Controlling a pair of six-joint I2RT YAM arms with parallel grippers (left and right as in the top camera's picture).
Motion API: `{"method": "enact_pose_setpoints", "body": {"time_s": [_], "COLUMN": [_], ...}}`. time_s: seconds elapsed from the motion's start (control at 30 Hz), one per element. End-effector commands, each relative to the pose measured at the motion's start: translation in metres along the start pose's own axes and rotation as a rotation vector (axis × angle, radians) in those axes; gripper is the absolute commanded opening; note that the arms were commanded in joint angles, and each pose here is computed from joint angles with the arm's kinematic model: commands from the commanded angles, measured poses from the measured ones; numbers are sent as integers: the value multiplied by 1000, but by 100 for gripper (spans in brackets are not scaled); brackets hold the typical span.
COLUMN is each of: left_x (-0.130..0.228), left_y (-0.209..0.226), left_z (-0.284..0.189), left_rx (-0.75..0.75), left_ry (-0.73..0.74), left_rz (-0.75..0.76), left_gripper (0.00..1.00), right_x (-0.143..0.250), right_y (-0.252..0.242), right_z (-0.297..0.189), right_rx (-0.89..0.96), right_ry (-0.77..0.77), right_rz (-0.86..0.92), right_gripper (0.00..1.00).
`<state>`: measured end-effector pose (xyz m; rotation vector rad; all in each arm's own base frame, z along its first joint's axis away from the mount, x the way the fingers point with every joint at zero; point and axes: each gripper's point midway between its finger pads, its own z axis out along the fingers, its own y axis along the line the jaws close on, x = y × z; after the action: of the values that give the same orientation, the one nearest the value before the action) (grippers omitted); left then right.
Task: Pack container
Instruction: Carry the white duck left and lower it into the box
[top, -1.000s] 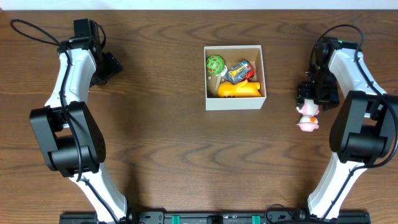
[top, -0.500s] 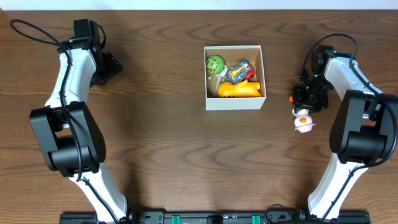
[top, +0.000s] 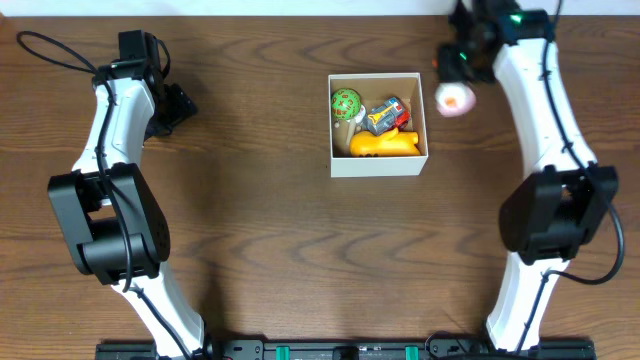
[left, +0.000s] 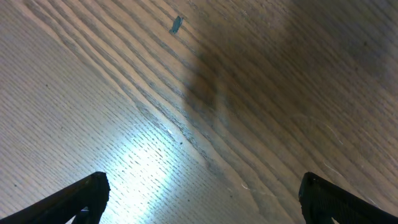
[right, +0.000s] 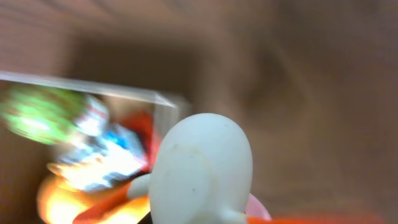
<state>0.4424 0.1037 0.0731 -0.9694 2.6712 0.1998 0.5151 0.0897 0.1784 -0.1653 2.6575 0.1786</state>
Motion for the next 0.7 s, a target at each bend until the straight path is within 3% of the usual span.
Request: {"method": "enact_pose_setpoints", "body": {"time_s": [0.0,0.33,0.67], "left_x": [1,1,1], "left_y": [4,4,4], "left_z": [3,3,3], "left_rx": [-17,-17,-17], "left_ry": [4,4,4], "left_rz": [-3,-3,-3], "left_gripper": [98,98,98], "right_x": [-19,-11,25], "right_y": [46,131,144], "right_z": [-18,-16,15], "right_rx": [-59,-155,-167], "right_ry": [-78,-100,5], "right_rz": [-70,-240,-214], "right_gripper": [5,3,1]}}
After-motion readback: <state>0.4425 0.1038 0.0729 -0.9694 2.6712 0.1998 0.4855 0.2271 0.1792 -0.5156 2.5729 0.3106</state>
